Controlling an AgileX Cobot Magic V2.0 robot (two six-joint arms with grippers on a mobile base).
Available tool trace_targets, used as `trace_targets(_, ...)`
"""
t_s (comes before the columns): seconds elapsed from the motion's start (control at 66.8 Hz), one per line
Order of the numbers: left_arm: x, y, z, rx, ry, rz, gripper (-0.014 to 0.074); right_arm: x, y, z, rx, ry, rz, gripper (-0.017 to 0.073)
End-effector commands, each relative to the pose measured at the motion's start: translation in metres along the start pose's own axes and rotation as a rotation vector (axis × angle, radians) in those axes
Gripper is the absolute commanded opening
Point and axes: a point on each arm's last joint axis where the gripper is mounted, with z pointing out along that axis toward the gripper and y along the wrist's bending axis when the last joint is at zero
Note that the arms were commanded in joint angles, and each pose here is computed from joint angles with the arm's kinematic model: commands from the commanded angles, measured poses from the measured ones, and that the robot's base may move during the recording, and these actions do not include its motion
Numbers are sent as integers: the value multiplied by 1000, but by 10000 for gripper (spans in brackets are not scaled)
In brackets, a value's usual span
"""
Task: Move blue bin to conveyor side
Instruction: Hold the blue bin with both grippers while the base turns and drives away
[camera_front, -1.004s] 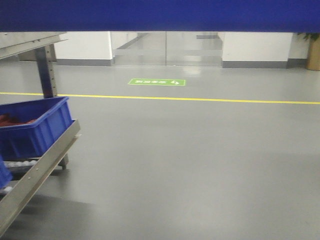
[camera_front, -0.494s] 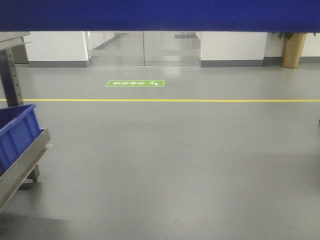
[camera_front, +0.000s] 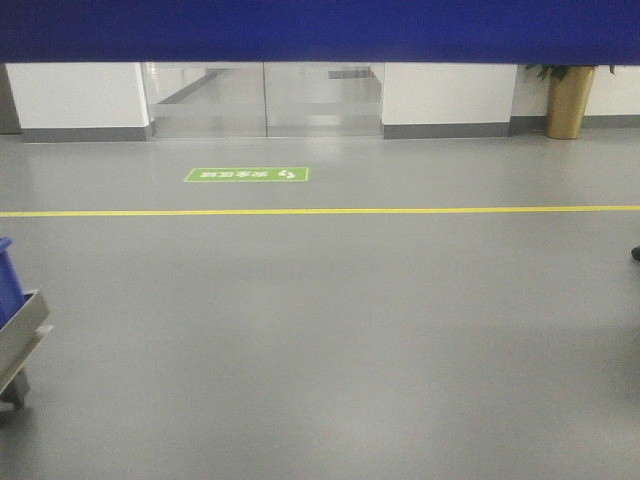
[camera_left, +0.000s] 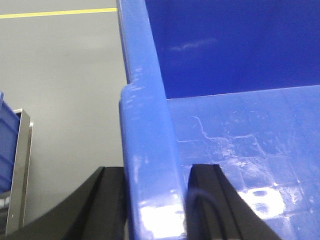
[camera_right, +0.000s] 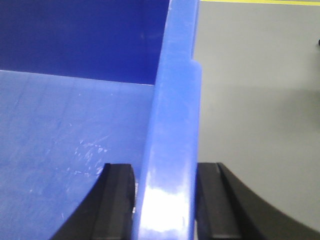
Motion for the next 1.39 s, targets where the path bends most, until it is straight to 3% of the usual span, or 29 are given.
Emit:
trace_targets(0.0,-13,-3,-12,35,-143,18,-17,-24,1,-14,-20,-283,-29,-78)
trace_targets(1.378,-17,-3,-13,41,-189,19,-17,-24,1,-14,-20,-283,-29,-78)
